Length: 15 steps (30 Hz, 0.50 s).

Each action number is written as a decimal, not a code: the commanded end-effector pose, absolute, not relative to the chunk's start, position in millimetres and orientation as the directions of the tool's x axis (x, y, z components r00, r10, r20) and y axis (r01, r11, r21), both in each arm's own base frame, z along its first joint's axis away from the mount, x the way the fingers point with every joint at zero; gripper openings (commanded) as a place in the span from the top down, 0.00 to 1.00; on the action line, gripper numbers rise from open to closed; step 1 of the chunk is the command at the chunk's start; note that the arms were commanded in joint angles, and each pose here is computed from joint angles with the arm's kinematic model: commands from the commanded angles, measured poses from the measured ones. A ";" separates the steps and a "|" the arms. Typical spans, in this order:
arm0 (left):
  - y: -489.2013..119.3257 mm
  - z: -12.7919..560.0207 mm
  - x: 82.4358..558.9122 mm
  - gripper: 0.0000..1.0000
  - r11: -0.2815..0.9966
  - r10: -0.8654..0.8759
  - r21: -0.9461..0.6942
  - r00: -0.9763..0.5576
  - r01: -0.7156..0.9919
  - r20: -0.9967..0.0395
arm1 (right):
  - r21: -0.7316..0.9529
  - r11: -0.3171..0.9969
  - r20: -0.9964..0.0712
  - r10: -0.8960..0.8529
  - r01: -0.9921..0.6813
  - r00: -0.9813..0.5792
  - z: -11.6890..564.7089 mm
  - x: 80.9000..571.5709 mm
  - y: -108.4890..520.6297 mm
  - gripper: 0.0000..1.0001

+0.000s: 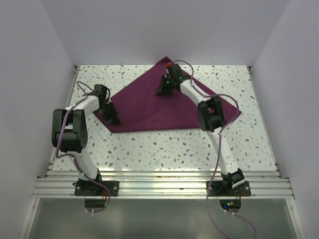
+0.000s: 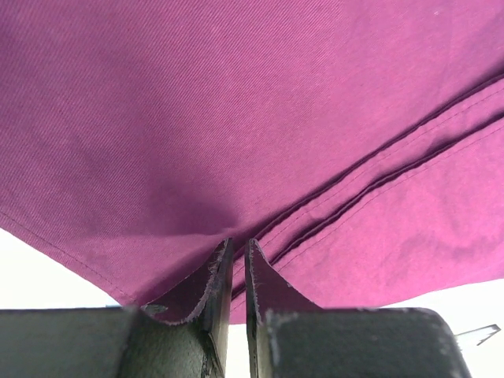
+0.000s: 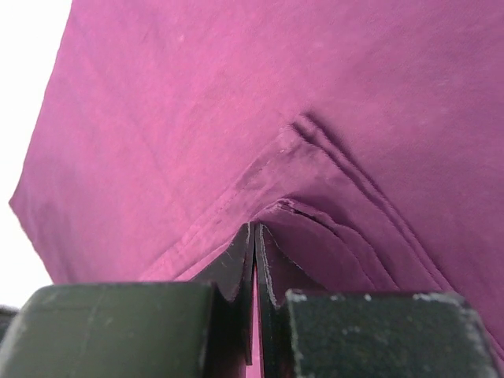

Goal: Prepare the surgical pack

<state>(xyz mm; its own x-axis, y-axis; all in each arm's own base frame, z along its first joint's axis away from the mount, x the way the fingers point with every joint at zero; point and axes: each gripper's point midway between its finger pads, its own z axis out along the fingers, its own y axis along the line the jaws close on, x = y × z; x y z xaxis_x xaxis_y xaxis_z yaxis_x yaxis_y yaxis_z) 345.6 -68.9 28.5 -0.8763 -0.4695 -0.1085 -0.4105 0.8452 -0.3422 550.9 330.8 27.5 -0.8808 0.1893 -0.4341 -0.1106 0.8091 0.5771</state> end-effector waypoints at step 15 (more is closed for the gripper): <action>-43.1 15.1 334.1 0.85 0.812 -0.545 -0.302 -0.834 -0.500 -0.083 | 0.390 0.909 -0.429 0.323 0.150 -0.844 -32.3 586.9 247.4 1.00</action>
